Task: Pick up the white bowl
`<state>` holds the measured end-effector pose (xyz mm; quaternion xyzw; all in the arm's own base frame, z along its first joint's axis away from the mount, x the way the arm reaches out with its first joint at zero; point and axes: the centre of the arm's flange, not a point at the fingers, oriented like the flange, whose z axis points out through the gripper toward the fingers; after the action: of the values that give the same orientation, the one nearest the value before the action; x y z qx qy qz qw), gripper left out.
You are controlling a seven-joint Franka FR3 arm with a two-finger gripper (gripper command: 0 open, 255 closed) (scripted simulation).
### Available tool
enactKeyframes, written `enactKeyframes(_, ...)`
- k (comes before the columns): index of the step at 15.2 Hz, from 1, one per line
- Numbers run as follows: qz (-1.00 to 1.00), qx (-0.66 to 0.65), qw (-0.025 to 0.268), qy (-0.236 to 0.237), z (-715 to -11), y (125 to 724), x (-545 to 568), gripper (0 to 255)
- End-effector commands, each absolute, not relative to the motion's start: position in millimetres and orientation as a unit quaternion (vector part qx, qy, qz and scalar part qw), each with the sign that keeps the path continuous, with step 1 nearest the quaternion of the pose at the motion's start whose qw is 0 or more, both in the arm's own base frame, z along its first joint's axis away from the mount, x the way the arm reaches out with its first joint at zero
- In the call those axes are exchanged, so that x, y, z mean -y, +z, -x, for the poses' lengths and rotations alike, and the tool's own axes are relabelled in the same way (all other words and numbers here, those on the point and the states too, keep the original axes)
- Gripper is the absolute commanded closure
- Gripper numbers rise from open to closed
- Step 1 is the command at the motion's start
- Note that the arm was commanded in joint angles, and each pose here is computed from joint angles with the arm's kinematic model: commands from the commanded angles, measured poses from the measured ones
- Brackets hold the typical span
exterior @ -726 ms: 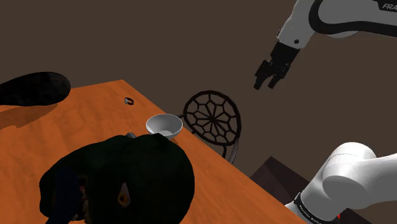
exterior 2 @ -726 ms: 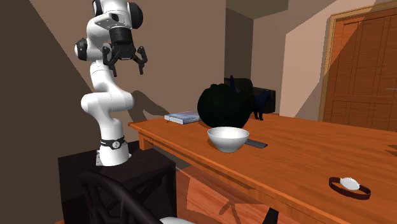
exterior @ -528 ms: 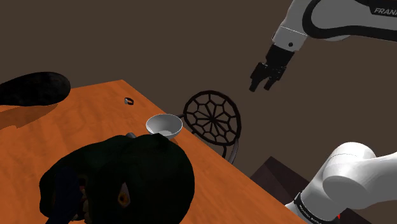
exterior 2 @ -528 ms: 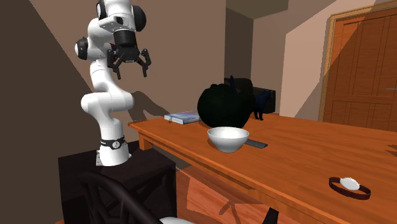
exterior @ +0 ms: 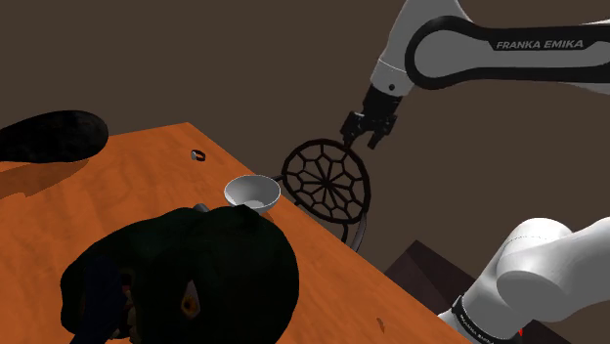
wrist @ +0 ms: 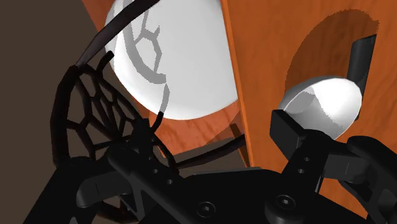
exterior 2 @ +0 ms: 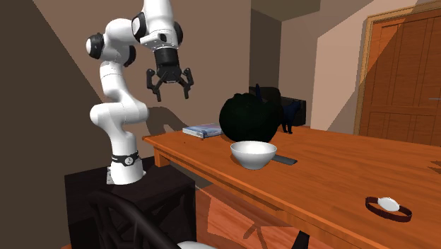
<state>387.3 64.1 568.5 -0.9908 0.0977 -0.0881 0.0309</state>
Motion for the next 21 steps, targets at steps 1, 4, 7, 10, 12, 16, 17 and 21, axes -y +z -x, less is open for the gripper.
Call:
enactKeyframes(1,0.99,-0.102,0.028,-0.092,-404.5,555.6,-81.1,0)
enactKeyframes(4,0.989,-0.107,0.023,-0.096,-430.0,537.0,-105.8,0)
enactKeyframes(7,0.988,-0.113,0.018,-0.1,-455.9,518.4,-130.0,0)
enactKeyframes(10,0.987,-0.119,0.013,-0.104,-482.2,499.7,-153.7,0)
enactKeyframes(12,0.987,-0.123,0.01,-0.107,-500.0,487.3,-169.1,0)
enactKeyframes(16,0.985,-0.13,0.003,-0.113,-536.2,462.3,-199.4,0)
enactKeyframes(17,0.985,-0.132,0.002,-0.114,-542.9,457.8,-204.9,0)
enactKeyframes(21,0.985,-0.132,0.002,-0.114,-542.9,436.6,-204.9,0)
